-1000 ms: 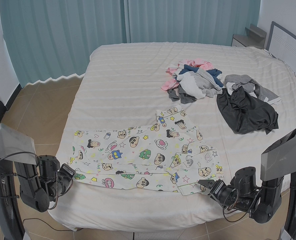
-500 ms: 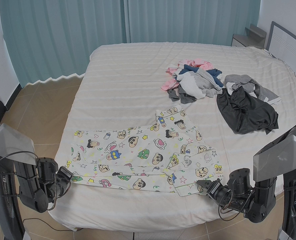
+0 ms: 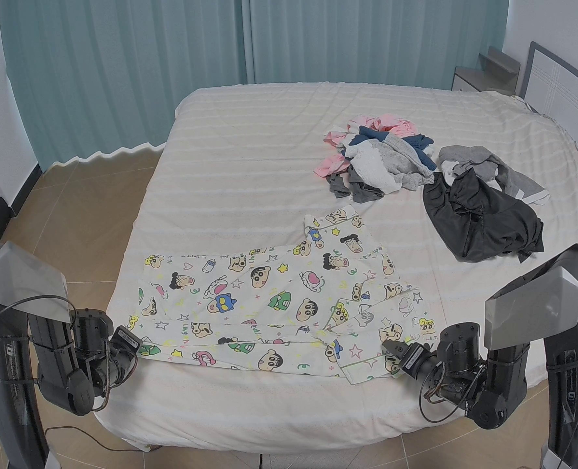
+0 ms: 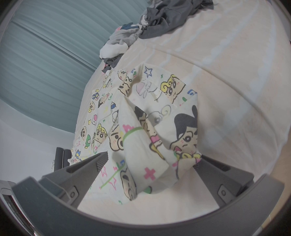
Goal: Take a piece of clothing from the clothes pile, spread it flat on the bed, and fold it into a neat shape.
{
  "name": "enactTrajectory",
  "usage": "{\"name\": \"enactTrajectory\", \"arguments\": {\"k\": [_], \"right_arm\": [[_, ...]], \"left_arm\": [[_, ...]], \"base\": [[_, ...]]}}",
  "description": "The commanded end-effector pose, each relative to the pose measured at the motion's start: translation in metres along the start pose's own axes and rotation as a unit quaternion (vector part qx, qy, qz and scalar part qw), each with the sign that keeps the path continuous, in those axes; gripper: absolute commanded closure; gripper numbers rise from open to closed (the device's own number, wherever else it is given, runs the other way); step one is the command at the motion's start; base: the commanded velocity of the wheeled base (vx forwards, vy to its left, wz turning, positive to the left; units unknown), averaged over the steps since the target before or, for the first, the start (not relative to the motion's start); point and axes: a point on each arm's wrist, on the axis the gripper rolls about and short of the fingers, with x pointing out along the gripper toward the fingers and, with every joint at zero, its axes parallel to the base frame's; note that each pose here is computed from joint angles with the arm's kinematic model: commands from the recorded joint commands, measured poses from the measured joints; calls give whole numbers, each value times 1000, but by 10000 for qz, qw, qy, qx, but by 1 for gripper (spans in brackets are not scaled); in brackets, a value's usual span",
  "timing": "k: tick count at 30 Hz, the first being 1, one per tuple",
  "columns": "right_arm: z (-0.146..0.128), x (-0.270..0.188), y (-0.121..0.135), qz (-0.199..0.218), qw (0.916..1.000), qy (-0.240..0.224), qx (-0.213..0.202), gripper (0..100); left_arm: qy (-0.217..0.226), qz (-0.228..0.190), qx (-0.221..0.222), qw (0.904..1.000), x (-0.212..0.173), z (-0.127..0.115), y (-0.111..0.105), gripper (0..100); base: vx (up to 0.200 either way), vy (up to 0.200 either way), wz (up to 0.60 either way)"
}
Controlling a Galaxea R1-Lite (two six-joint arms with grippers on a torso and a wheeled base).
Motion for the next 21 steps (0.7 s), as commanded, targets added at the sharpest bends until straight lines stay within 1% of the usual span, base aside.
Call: {"name": "enactTrajectory", "arguments": {"k": [1, 4, 11, 12, 21], "right_arm": [[2, 4, 2, 45, 9999, -97, -43, 0], [3, 6, 4, 67, 9998, -143, -150, 0], [4, 7, 3, 60, 9995, -172, -255, 0], [4, 8, 3, 60, 9995, -172, -270, 100], [4, 11, 3, 61, 9991, -193, -371, 100]], "left_arm": [[19, 35, 4, 10000, 1, -1, 2, 100], [27, 48, 6, 10000, 1, -2, 2, 100], [38, 87, 55, 9999, 2, -2, 4, 100], [42, 93, 64, 9999, 3, -2, 5, 100], [79, 134, 131, 9998, 2, -3, 7, 100]], "base": [[0, 0, 0], [0, 0, 0], [0, 0, 0], [0, 0, 0], [0, 0, 0]]}}
